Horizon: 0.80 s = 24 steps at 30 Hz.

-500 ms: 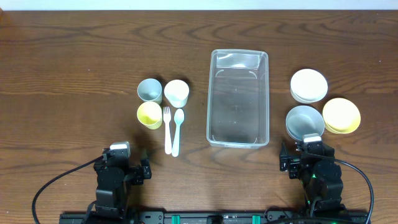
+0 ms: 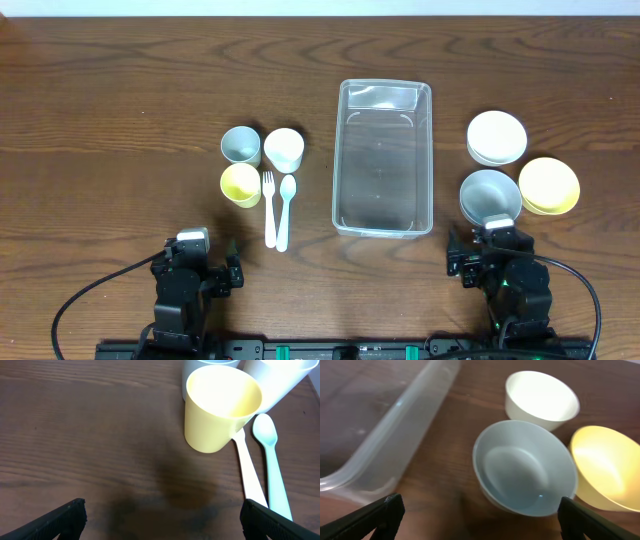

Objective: Pack container
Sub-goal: 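Move the right gripper toward the yellow bowl on the right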

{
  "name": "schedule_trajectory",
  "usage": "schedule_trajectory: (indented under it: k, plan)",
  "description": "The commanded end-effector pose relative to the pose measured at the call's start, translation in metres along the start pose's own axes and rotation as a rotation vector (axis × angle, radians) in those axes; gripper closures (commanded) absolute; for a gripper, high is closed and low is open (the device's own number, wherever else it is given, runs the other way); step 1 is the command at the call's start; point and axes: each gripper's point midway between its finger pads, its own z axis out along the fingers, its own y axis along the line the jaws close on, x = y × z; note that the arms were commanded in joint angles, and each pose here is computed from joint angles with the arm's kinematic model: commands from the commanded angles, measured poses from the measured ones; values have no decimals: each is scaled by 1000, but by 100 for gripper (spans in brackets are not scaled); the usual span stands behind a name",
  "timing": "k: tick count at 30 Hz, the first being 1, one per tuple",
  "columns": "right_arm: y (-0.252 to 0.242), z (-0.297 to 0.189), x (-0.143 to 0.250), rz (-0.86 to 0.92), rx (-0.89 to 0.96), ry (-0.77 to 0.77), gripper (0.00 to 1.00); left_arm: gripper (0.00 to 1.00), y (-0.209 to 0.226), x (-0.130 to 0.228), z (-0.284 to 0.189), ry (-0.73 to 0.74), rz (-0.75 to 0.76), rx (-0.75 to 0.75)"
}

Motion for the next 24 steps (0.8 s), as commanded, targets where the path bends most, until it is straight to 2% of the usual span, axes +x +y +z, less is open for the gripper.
schedule_trajectory:
  k: [1,11,14,20,24]
  plan:
    - [6,0,-1,-3,-38,-8,1,2,1,4,2,6,-9,-6]
    - [5,0,-11,-2,-36,-52,1,2,1,4,2,6,-9,-6]
    - [5,-1,-18,59,-39,-78,1,2,1,4,2,6,-9,-6]
    - [-1,-26,-74,177,-47,-198,1,2,1,4,2,6,-9,-6]
    - [-4,-46,-112,175,-57,-162,1,2,1,4,2,6,-9,-6]
